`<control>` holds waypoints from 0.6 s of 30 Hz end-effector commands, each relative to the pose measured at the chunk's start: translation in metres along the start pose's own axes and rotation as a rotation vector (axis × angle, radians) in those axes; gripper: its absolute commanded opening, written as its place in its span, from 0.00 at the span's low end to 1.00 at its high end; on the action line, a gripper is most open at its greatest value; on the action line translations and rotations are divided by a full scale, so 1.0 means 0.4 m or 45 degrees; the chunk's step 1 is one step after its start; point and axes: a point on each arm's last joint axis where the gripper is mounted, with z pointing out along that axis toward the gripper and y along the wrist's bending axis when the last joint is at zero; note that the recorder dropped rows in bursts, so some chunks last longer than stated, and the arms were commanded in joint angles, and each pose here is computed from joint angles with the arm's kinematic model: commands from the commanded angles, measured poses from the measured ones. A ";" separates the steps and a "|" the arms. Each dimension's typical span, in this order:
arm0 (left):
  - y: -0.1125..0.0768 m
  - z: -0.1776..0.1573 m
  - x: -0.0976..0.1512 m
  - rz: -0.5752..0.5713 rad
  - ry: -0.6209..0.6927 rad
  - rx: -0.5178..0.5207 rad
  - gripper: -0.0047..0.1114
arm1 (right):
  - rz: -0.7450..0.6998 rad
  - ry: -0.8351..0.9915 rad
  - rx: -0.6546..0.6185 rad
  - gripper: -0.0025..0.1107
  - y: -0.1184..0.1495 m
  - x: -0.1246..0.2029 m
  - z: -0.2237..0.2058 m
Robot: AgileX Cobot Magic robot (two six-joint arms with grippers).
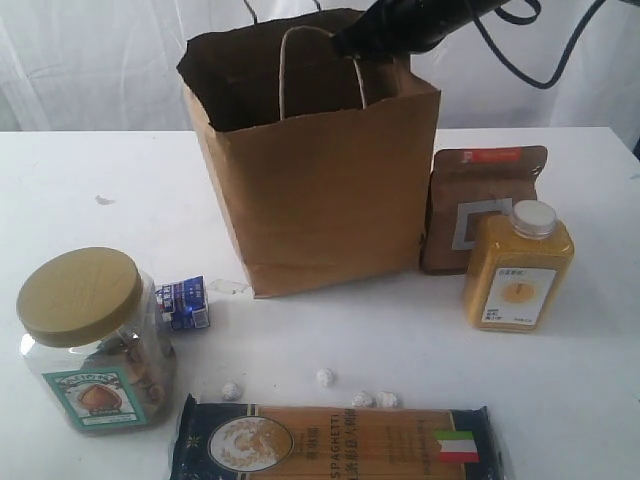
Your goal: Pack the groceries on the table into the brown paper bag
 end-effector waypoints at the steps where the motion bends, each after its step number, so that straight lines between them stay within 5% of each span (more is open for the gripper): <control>1: 0.000 0.001 0.005 0.003 0.007 -0.002 0.04 | -0.003 0.028 -0.034 0.08 0.014 -0.007 -0.017; 8: 0.000 0.001 0.005 0.003 0.007 -0.002 0.04 | -0.048 0.188 -0.074 0.62 0.020 0.022 -0.020; 18: 0.000 0.001 0.005 0.003 0.007 -0.002 0.04 | -0.065 0.206 0.046 0.65 0.002 0.006 -0.084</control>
